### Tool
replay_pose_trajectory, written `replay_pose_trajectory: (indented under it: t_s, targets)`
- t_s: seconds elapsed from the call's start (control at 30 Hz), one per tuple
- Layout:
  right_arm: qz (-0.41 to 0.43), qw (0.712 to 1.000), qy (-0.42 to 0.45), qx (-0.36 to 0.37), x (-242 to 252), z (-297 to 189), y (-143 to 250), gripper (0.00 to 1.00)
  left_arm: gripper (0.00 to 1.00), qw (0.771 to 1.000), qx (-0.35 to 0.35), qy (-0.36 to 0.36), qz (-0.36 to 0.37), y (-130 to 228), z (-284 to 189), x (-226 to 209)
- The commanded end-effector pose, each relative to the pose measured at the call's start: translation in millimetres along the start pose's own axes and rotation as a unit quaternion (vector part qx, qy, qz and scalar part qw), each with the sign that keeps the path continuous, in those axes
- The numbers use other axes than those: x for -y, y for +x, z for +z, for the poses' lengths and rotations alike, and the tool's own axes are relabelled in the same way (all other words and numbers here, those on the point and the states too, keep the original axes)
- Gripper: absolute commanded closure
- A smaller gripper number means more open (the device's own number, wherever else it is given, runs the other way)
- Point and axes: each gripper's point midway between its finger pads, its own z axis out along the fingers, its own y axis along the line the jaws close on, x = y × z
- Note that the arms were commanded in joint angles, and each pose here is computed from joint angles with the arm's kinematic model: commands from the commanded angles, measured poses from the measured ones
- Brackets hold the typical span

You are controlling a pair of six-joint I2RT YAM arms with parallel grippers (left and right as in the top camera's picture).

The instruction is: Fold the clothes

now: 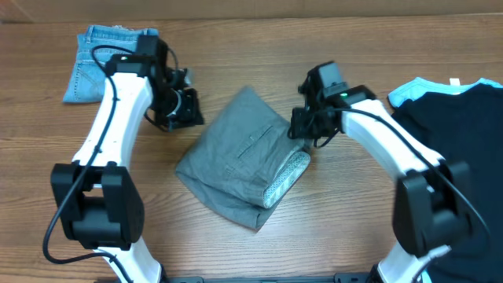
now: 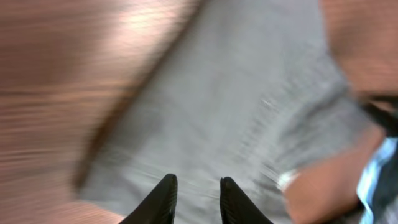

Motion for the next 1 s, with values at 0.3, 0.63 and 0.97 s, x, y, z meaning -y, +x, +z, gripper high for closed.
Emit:
replay_pose_trajectory:
  t_s: [0.3, 0.63, 0.97]
  targets:
    - [0.026, 0.994, 0.04, -0.1, 33.3, 44.2, 45.8, 0.96, 0.84, 0.974, -0.218, -0.009, 0.064, 154.6, 105.3, 53.1]
    - [0.027, 0.994, 0.04, -0.098, 33.1, 44.5, 44.7, 0.96, 0.87, 0.944, -0.323, -0.06, 0.037, 237.9, 122.7, 15.3]
    - [0.021, 0.993, 0.043, -0.104, 27.7, 23.3, 44.8, 0.96, 0.91, 0.965, -0.257, -0.033, 0.037, 205.1, 100.3, 35.7]
